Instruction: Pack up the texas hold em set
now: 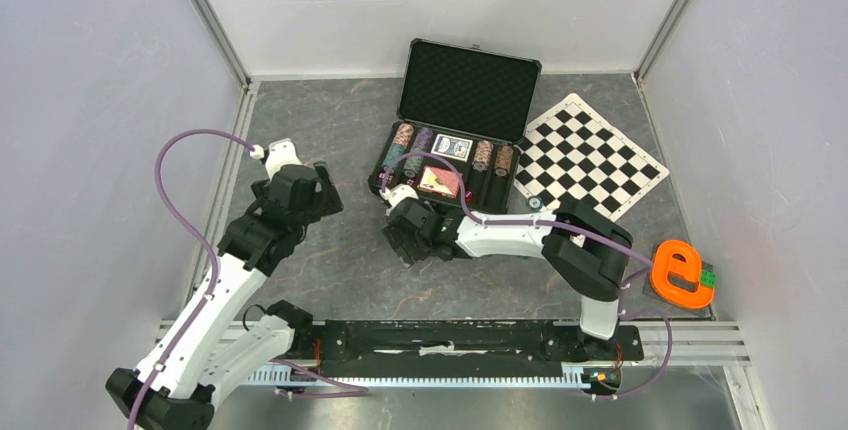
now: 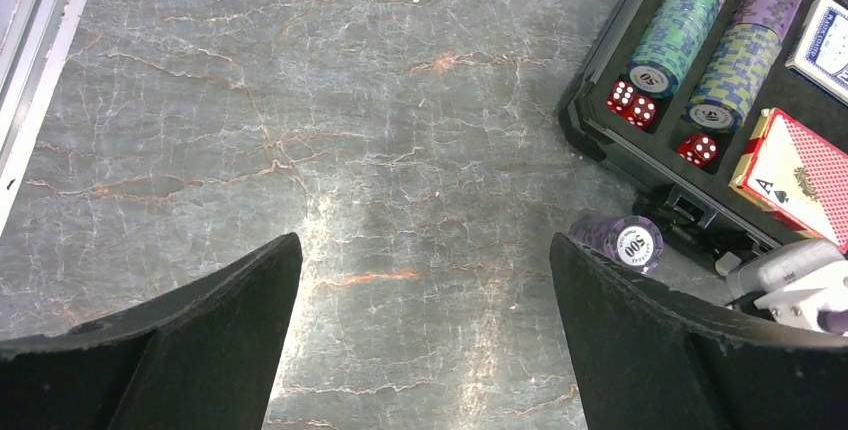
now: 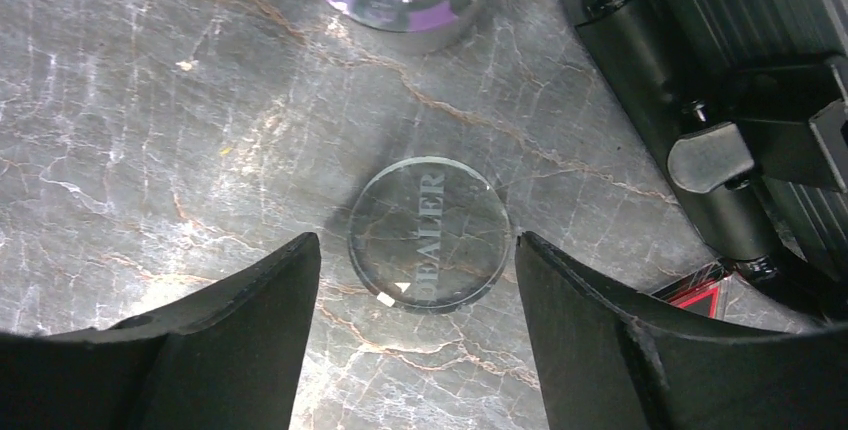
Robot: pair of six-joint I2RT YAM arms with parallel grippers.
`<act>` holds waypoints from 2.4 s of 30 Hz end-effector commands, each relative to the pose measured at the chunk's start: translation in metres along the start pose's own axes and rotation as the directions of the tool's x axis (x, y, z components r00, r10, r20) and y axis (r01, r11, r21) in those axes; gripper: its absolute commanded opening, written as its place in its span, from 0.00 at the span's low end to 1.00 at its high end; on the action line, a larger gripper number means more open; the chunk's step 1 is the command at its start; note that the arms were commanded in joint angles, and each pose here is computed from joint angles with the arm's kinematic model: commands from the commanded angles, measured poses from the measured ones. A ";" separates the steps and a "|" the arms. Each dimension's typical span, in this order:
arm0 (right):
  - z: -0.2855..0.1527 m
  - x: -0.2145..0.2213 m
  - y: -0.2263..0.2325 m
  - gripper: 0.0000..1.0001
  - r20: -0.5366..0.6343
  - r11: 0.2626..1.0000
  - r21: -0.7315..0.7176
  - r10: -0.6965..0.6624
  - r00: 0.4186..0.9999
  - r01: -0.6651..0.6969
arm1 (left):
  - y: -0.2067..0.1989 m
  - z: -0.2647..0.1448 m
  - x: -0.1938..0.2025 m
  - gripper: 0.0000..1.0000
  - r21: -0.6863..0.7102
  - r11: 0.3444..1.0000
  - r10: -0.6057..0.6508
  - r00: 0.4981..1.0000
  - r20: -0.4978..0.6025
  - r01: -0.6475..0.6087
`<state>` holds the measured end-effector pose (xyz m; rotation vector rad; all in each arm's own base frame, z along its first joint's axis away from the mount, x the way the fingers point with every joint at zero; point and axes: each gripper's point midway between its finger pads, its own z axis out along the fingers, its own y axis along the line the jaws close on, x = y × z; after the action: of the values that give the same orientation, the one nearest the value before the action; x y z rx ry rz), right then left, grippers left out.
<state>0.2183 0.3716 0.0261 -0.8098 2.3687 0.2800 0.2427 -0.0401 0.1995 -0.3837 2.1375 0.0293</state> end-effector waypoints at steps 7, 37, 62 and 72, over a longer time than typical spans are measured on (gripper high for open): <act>0.007 0.008 0.001 0.67 -0.028 0.998 -0.029 0.053 0.998 -0.053 | -0.003 0.000 -0.006 1.00 0.026 0.999 0.026 0.999 0.034 -0.027; -0.031 -0.173 -0.104 0.52 0.302 0.993 0.026 0.100 0.948 -0.113 | -0.030 -0.001 0.010 1.00 0.198 0.970 0.147 0.989 -0.029 -0.138; -0.066 -0.151 -0.132 0.98 0.286 0.995 0.074 0.042 0.957 -0.066 | -0.054 -0.010 0.023 1.00 0.361 0.913 0.225 0.973 -0.059 -0.189; -0.113 -0.045 -0.112 0.98 0.292 0.931 0.179 0.258 0.921 -0.318 | -0.063 -0.016 0.024 1.00 0.423 0.888 0.223 0.973 -0.057 -0.178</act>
<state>0.2768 0.2832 0.1536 -0.5329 2.1744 0.2915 0.2306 -0.0988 0.1840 0.0255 2.2694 -0.2682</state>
